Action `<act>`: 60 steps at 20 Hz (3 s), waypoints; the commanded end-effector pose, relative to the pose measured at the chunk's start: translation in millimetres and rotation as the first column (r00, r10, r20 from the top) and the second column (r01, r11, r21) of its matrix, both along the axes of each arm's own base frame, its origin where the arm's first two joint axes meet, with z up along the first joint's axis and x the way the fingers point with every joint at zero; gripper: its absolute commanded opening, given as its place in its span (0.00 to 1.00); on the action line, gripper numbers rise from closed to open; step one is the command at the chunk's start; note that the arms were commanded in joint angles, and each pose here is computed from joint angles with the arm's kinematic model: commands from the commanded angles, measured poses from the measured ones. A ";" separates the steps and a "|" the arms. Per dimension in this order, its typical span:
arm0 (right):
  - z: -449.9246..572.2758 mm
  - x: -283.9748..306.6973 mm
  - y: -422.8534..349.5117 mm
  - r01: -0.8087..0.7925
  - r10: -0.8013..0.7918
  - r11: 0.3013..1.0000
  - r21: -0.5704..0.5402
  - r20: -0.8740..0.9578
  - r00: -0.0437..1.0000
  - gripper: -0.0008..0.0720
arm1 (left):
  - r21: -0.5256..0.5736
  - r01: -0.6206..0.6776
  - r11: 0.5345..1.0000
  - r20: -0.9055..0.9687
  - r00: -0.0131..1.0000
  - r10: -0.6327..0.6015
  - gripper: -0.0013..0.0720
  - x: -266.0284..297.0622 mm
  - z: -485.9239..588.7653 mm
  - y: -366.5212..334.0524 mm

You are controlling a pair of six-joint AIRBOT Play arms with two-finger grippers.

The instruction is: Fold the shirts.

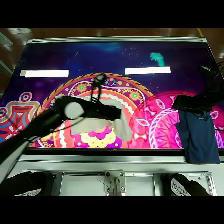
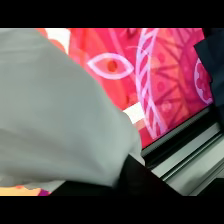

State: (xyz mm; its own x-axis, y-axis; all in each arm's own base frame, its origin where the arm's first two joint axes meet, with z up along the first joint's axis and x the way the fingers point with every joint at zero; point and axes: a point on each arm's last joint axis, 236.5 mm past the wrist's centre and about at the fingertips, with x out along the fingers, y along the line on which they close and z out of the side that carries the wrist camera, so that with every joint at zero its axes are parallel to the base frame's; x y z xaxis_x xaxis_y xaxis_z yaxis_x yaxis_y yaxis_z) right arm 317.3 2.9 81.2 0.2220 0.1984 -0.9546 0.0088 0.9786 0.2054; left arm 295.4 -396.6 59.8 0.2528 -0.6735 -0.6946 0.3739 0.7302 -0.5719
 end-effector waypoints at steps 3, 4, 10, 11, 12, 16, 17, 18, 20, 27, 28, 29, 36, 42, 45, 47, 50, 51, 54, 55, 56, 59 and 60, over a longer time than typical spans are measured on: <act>-1.7 -8.4 1.0 -0.012 0.012 1.000 0.003 -0.035 0.999 0.96 | -0.114 -0.160 0.980 -0.178 0.974 0.139 0.97 19.5 -24.7 -19.5; -1.7 -8.2 0.1 -0.015 0.015 1.000 -0.002 -0.033 0.999 0.96 | -0.092 -0.141 0.986 -0.156 0.980 0.125 0.97 31.3 -16.2 5.1; -14.2 -4.1 -7.7 -0.036 0.036 0.999 -0.040 -0.018 0.999 0.96 | 0.282 -0.210 0.936 -0.182 0.946 0.267 0.96 32.6 -19.2 241.6; -23.4 -6.8 -7.1 -0.039 0.038 0.999 -0.036 -0.032 0.999 0.96 | 0.283 -0.246 0.927 -0.224 0.923 0.314 0.95 20.1 -30.2 262.3; -33.9 -10.3 -6.2 -0.039 0.038 0.999 -0.032 -0.049 0.998 0.96 | 0.278 -0.265 0.923 -0.268 0.902 0.339 0.95 4.9 -45.7 276.3; -73.9 -26.5 11.3 -0.021 0.027 0.999 0.048 -0.112 0.993 0.96 | 0.243 -0.348 0.905 -0.446 0.789 0.423 0.96 -39.2 -118.0 291.6; -79.9 -28.9 17.3 -0.014 0.023 0.997 0.075 -0.120 0.993 0.96 | 0.220 -0.372 0.902 -0.447 0.783 0.432 0.96 -38.3 -127.6 286.9; -84.4 -31.5 24.0 -0.006 0.019 0.995 0.104 -0.129 0.992 0.96 | 0.198 -0.394 0.898 -0.449 0.777 0.440 0.95 -35.2 -134.0 282.6; -89.3 -33.7 35.9 0.010 0.012 0.987 0.158 -0.135 0.991 0.96 | 0.168 -0.423 0.890 -0.446 0.773 0.452 0.95 -25.2 -143.0 277.7; -90.4 -37.0 67.6 0.041 0.003 0.956 0.292 -0.149 0.989 0.96 | 0.119 -0.502 0.857 -0.494 0.719 0.489 0.95 -2.3 -172.4 268.8; -93.4 -41.5 75.9 0.032 0.019 0.951 0.307 -0.161 0.987 0.96 | 0.074 -0.520 0.851 -0.501 0.718 0.483 0.91 5.3 -170.6 261.7; -98.9 -47.7 84.2 0.019 0.039 0.949 0.313 -0.176 0.984 0.96 | 0.038 -0.527 0.849 -0.509 0.721 0.470 0.70 9.8 -169.1 254.7; -145.0 -45.4 136.0 -0.002 0.027 0.963 0.269 -0.089 0.996 0.96 | 0.004 -0.515 0.857 -0.542 0.720 0.435 0.07 11.2 -175.9 242.3; -160.5 -2.6 155.4 0.139 -0.145 0.951 0.276 0.003 0.989 0.96 | -0.096 -0.408 0.908 -0.401 0.851 0.339 0.07 30.2 -125.7 233.6; -187.0 -22.9 169.0 0.113 -0.092 0.962 0.248 -0.094 0.991 0.25 | -0.137 -0.396 0.908 -0.309 0.888 0.340 0.07 39.9 -91.4 233.8; -180.2 -28.2 166.6 0.075 -0.054 0.968 0.241 -0.093 0.994 0.10 | -0.158 -0.390 0.907 -0.246 0.905 0.346 0.06 44.5 -70.5 235.8; -127.7 -8.9 141.5 -0.113 0.104 0.986 0.121 0.084 0.991 0.10 | -0.196 -0.354 0.915 -0.062 0.935 0.348 0.06 59.1 -14.3 244.6; -93.8 5.6 130.3 -0.163 0.150 0.985 0.059 0.186 0.971 0.10 | -0.212 -0.321 0.923 0.046 0.940 0.337 0.06 65.1 16.7 247.7; 56.0 48.2 97.1 -0.136 0.153 0.988 -0.073 0.568 0.809 0.10 | -0.298 -0.271 0.915 0.396 0.837 0.377 0.06 72.2 161.0 264.9; 119.7 50.7 87.7 -0.105 0.139 0.990 -0.091 0.690 0.711 0.10 | -0.330 -0.255 0.909 0.523 0.753 0.401 0.06 64.2 222.9 273.2; 176.4 45.2 81.2 -0.082 0.134 0.991 -0.106 0.779 0.613 0.10 | -0.363 -0.244 0.900 0.630 0.647 0.429 0.06 51.0 282.7 282.5; 319.8 6.0 70.3 -0.043 0.088 0.996 -0.079 0.937 0.338 0.10 | -0.469 -0.176 0.865 0.804 0.321 0.501 0.06 -14.1 433.4 298.0; 353.2 -7.2 70.3 -0.048 0.068 0.997 -0.057 0.961 0.270 0.10 | -0.487 -0.143 0.862 0.815 0.280 0.507 0.06 -32.5 459.4 295.3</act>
